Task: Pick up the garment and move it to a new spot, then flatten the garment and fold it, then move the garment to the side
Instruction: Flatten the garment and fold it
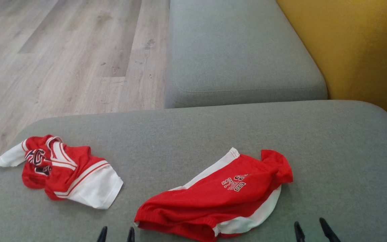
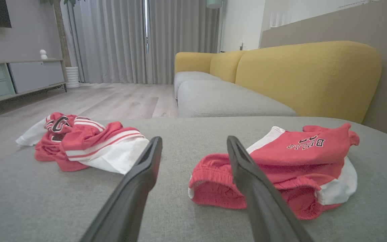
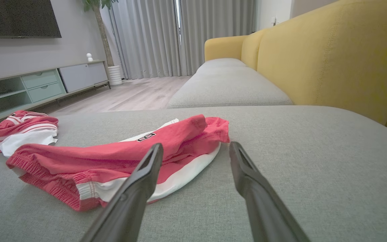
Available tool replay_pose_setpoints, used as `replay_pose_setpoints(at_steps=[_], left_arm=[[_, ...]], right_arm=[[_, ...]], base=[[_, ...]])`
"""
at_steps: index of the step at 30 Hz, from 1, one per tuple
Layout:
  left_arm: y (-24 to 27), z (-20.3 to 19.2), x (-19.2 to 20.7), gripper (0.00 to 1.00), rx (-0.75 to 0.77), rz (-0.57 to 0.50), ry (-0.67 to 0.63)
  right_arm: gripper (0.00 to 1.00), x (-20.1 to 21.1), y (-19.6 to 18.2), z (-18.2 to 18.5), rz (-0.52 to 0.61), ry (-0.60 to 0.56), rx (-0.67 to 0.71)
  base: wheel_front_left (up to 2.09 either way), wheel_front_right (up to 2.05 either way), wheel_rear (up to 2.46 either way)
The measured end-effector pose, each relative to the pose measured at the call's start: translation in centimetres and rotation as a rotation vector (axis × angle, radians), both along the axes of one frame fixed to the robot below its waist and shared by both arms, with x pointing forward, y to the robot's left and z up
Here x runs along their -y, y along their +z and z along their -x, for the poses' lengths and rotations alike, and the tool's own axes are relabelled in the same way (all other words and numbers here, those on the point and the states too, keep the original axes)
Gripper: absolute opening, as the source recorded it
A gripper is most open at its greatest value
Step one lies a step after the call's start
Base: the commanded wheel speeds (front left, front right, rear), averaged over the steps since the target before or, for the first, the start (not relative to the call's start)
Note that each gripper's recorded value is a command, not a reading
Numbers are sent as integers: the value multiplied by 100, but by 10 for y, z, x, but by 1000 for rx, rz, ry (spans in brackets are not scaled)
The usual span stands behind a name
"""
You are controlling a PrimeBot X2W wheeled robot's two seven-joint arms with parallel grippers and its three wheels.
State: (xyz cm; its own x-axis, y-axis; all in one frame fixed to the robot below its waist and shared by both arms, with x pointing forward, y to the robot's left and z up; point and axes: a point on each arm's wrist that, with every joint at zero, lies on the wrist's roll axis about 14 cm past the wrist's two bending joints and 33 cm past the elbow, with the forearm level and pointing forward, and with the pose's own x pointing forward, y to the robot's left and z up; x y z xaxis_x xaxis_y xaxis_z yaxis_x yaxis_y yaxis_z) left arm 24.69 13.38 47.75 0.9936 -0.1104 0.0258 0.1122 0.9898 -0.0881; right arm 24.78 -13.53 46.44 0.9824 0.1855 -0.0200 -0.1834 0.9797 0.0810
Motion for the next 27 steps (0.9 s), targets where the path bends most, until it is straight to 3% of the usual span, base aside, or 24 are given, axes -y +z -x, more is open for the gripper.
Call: replay_pose_setpoints(at_steps=[8, 17, 21, 27], left_arm=[[-28, -6, 26, 100, -112, 54, -131], [-61, -15, 94, 100, -273, 73, -432], [-59, -12, 151, 100, -345, 121, -617], [-89, 2, 167, 100, -512, 99, -714]], right_arm=[[100, 2, -8, 1, 19, -12, -31], [100, 12, -16, 1, 22, -52, -67], [100, 21, -14, -4, 27, -81, -65], [100, 32, -18, 1, 32, -120, -80]], base=[[0, 0, 0], [0, 0, 0], [0, 0, 0], [0, 0, 0]])
